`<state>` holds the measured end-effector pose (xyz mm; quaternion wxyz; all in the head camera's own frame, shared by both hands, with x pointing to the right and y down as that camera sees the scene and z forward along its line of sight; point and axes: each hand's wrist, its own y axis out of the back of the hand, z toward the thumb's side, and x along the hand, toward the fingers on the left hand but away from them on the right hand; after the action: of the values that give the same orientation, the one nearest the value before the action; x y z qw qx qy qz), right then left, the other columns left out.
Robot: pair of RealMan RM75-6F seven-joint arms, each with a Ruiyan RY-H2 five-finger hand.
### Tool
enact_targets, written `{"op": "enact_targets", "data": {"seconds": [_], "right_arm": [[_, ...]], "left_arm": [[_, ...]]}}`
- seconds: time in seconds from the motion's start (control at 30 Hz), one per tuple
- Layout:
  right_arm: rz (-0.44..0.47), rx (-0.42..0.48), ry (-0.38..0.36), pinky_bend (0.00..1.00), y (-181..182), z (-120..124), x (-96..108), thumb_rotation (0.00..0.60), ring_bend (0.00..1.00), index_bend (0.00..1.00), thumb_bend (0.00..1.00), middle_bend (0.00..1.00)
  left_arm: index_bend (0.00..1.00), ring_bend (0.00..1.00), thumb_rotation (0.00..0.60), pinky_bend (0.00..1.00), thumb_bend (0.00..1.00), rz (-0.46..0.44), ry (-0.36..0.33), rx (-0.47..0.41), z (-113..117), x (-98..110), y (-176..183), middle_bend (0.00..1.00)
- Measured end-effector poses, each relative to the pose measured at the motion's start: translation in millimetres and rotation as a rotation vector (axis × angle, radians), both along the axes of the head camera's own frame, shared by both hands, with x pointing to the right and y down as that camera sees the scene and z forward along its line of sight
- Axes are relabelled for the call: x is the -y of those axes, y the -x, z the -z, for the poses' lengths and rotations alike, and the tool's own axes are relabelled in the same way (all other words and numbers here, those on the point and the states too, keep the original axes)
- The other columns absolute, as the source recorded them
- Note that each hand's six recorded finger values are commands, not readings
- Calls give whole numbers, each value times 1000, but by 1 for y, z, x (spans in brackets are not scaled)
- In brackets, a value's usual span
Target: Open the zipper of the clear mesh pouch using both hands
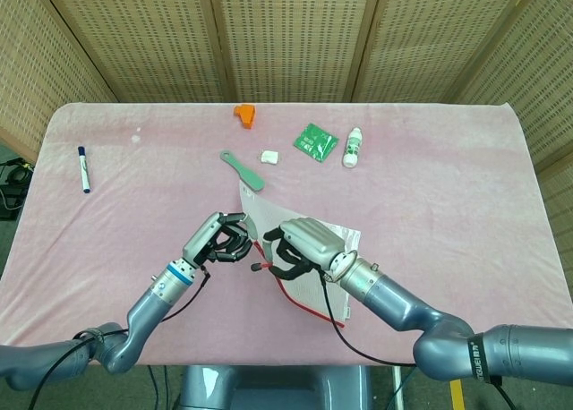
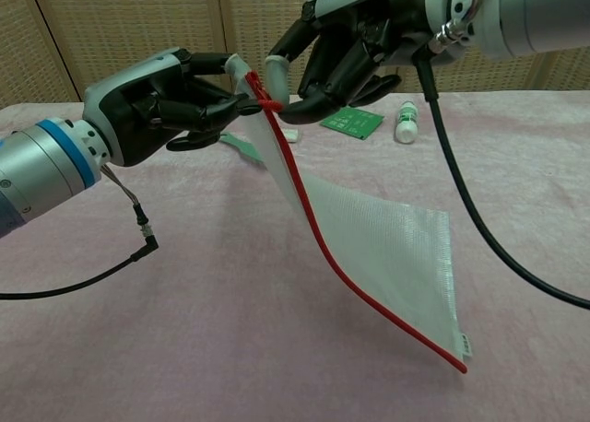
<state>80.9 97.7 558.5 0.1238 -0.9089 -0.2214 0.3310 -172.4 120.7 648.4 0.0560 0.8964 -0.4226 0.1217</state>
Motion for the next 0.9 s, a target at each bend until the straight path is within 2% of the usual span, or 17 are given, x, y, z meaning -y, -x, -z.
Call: {"op": "enact_targets", "data": {"seconds": [0.4,0.9], "right_arm": [[4,-21,10,1000,0,-11,-3,600,949,832,764,983],[9,-109,27,1000,-23,-32,-8,600,949,834,765,983]], "left_arm": [[846,843,600,984,829,46,4,-51,8,0,5,905],[852,843,600,984,830,140,-30,-128,37,29,23,905]]}}
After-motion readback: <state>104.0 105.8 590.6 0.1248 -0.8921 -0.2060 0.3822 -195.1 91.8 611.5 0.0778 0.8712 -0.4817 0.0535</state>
